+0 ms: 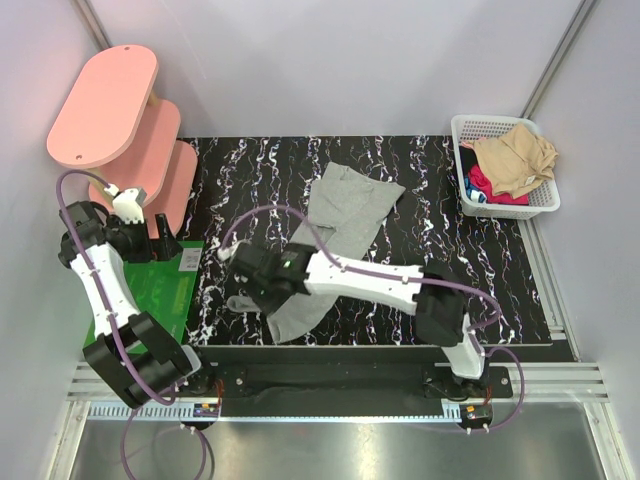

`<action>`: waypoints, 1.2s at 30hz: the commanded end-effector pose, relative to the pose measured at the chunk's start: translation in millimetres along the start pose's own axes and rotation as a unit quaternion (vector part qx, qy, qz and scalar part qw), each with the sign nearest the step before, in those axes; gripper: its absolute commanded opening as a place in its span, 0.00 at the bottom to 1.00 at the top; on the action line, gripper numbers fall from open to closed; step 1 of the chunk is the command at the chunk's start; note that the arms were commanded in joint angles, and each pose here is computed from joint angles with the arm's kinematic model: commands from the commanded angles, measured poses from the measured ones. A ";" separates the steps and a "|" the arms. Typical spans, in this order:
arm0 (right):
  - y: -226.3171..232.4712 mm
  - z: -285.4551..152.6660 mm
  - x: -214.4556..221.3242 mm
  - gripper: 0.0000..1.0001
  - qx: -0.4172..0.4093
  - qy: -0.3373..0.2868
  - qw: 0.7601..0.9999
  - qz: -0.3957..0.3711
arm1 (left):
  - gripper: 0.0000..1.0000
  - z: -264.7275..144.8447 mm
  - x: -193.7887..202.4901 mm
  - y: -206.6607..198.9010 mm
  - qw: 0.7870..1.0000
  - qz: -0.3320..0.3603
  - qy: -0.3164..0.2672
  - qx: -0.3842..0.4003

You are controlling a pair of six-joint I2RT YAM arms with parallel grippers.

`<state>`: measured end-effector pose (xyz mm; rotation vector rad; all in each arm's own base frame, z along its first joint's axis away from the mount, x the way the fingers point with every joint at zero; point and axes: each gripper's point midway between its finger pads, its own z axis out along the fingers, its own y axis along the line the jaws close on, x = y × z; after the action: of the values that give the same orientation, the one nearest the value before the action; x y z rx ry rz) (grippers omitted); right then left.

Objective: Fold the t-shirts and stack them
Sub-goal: Grab the bottom of the folded rectangular tshirt with right arm, then fold the folded rectangular tshirt in 1/3 of the way

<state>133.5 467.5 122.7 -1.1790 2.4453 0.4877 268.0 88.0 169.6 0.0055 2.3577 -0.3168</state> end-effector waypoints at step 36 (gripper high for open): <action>-280.2 18.8 -35.6 0.55 0.113 -0.012 0.983 0.146 | 0.99 -1.9 -9.9 -5.6 0.999 0.018 -0.009 0.030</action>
<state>356.3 330.8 70.0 -0.7370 2.6592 0.3167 268.9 86.5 166.3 0.0233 2.3752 -0.3547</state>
